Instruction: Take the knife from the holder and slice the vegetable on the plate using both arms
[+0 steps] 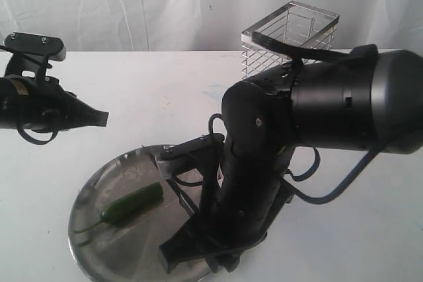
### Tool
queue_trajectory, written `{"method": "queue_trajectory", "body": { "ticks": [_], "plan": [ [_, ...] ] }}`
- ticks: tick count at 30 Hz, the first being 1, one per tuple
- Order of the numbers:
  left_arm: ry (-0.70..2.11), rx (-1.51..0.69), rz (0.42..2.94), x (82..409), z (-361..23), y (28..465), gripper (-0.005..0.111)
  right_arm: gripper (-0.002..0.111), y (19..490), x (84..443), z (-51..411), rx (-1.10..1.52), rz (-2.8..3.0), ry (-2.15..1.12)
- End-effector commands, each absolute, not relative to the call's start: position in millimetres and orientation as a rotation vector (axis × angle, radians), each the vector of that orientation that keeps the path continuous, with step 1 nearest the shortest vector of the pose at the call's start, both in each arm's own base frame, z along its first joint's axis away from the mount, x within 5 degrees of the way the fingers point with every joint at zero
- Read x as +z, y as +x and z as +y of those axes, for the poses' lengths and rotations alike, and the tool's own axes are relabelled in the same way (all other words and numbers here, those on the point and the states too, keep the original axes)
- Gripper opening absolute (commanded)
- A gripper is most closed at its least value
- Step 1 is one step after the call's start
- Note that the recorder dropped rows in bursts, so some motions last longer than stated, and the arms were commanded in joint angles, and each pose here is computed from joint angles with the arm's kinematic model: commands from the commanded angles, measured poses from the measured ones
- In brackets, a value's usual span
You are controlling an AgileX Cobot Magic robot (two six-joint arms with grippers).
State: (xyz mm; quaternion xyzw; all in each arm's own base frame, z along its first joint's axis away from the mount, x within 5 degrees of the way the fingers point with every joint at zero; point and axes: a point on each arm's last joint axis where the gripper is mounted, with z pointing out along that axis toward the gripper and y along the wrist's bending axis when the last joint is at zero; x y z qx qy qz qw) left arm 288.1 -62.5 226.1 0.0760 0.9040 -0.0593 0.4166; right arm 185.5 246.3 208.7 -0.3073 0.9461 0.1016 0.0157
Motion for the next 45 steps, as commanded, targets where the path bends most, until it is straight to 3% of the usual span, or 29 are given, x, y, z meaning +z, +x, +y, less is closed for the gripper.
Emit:
{"method": "queue_trajectory", "body": {
  "ticks": [1,20,24,28,30,37,41,45],
  "plan": [
    [0.130,-0.186,2.285,232.4,-61.9,280.4,0.000,0.000,189.7,211.0,247.9,0.326,2.895,-0.962],
    [0.295,-0.162,2.725,213.1,-59.1,243.5,0.000,0.000,187.3,183.8,241.3,0.359,2.814,-0.909],
    [0.277,-0.262,2.748,213.1,-64.8,240.4,0.000,0.000,183.5,185.7,242.0,0.402,2.828,-0.928],
    [0.483,-0.633,2.517,226.5,-92.2,244.0,0.000,0.000,177.7,189.4,239.0,0.404,2.851,-1.010],
    [0.570,-0.693,2.395,232.8,-98.6,246.6,0.000,0.000,175.8,188.9,237.3,0.389,2.864,-1.050],
    [0.388,-0.693,2.304,225.6,-100.6,272.3,0.000,0.000,180.3,199.2,245.4,0.428,2.855,-1.039],
    [0.567,-0.831,2.196,236.1,-117.1,289.4,0.000,0.000,188.0,193.7,257.0,0.388,2.947,-1.068],
    [0.622,-0.815,2.198,226.8,-119.3,297.8,0.000,0.000,196.9,185.7,262.4,0.327,2.997,-0.939]
  ]
}}
